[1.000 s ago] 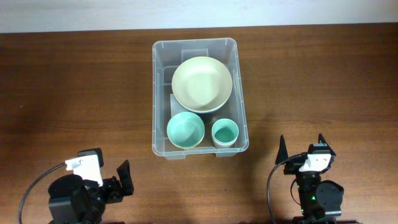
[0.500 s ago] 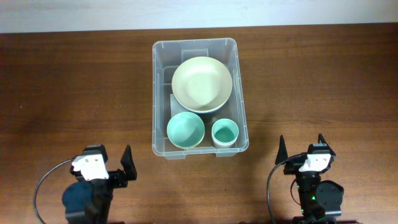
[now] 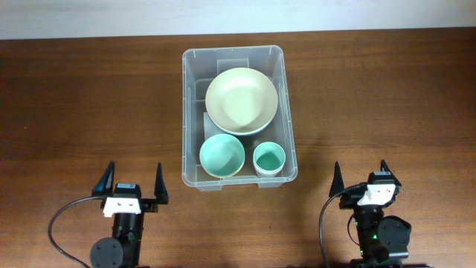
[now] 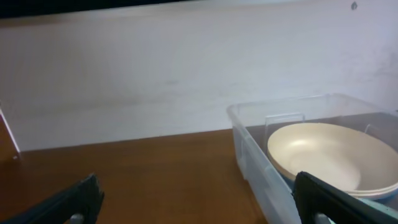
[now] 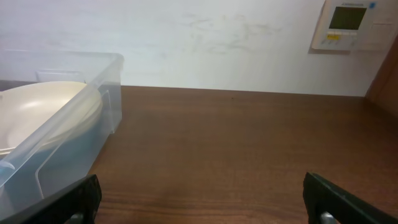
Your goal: Pack container
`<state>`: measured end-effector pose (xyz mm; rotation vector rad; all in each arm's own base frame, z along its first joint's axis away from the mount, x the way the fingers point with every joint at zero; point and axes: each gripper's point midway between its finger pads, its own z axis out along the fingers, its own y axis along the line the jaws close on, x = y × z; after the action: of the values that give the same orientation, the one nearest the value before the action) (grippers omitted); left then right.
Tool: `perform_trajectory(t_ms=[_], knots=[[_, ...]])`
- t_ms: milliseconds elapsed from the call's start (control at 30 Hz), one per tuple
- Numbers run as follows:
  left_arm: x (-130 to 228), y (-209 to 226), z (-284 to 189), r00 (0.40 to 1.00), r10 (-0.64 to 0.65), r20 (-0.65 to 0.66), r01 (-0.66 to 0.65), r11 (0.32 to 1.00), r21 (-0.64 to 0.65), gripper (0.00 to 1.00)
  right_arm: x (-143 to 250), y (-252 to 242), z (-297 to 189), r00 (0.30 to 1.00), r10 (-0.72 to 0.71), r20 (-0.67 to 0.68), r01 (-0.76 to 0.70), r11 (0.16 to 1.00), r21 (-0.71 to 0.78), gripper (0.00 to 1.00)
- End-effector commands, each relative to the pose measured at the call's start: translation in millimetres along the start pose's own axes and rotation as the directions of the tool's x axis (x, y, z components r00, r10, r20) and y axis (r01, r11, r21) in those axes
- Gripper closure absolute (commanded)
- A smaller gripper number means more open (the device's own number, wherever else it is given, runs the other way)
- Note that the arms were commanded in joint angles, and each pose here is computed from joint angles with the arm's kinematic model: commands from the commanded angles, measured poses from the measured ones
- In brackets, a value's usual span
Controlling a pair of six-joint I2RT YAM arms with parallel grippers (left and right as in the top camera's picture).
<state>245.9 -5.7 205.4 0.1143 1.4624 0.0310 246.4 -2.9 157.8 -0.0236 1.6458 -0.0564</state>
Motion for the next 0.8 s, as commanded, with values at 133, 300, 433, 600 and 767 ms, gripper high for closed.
perform_trajectory(t_ms=[133, 300, 433, 600, 767], knots=[[8.3, -2.9, -0.6, 0.976, 0.218, -0.017, -0.218, 0.976, 0.010, 0.00, 2.1, -0.5, -0.3, 1.000, 0.001, -0.003, -0.001, 1.000, 0.001, 0.01], [30.7, -1.1, -2.7, 0.972, 0.210, -0.108, -0.210, 0.978, 0.015, 0.01, 2.1, -0.5, -0.3, 1.000, 0.001, -0.003, -0.001, 1.000, 0.001, 0.01], [47.1, -3.0, -5.0, 0.967, 0.185, -0.173, -0.182, 0.983, 0.032, 0.00, 2.1, -0.5, -0.3, 1.000, 0.001, -0.003, -0.001, 1.000, 0.001, 0.01], [47.3, -2.9, -5.1, 0.973, 0.150, -0.175, -0.148, 0.989, 0.026, 0.01, 2.1, -0.5, -0.3, 1.000, 0.001, -0.003, -0.001, 1.000, 0.001, 0.01], [47.0, -4.5, -5.0, 0.978, 0.117, -0.173, -0.114, 0.993, 0.026, 0.01, 2.1, -0.5, -0.3, 1.000, 0.000, -0.003, 0.000, 1.000, 0.001, 0.01]])
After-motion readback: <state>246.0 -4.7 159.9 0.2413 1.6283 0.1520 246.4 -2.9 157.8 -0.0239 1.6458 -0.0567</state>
